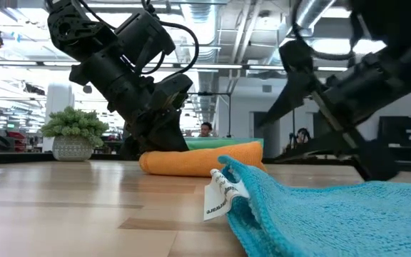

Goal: Roll microfiber towels into tight, uniform cylinder then place into a basket
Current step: Roll the orange towel, then put the rolled orange towel into the blue bin

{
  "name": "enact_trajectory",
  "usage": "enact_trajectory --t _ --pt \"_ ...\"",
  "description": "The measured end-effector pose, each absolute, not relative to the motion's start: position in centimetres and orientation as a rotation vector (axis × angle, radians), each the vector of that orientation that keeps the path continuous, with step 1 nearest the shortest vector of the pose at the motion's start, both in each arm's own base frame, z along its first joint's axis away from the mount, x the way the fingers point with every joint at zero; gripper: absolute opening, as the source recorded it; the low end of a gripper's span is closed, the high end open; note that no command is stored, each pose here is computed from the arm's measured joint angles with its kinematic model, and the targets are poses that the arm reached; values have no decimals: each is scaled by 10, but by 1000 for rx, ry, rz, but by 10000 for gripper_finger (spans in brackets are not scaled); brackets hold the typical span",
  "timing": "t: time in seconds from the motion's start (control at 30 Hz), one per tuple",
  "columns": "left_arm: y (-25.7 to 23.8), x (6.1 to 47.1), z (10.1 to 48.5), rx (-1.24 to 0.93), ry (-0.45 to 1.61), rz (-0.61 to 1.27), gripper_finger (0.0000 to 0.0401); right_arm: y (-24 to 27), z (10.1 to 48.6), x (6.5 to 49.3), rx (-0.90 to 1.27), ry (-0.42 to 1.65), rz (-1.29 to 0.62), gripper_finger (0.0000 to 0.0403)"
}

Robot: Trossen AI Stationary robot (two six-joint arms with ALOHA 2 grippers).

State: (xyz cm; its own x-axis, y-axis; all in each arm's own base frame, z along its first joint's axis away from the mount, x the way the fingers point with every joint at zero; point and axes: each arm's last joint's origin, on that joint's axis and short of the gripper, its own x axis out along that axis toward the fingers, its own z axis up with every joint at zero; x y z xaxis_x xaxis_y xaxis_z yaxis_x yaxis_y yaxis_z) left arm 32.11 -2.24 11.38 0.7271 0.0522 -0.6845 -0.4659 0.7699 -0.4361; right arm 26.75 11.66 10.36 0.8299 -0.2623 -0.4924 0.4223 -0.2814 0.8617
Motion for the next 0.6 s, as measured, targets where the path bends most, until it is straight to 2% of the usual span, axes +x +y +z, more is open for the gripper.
enact_trajectory --t 0.13,0.3,0.47,0.6 --pt "-22 321 114 -637 706 308 0 109 104 272 1706 118 -672 244" --pt "-22 321 114 -637 706 308 0 106 104 275 1748 220 -643 244" --pt "-22 321 114 -637 706 309 0 115 108 275 1800 228 -565 244" --pt "-22 321 114 -636 705 309 0 118 108 274 1841 220 -573 244"
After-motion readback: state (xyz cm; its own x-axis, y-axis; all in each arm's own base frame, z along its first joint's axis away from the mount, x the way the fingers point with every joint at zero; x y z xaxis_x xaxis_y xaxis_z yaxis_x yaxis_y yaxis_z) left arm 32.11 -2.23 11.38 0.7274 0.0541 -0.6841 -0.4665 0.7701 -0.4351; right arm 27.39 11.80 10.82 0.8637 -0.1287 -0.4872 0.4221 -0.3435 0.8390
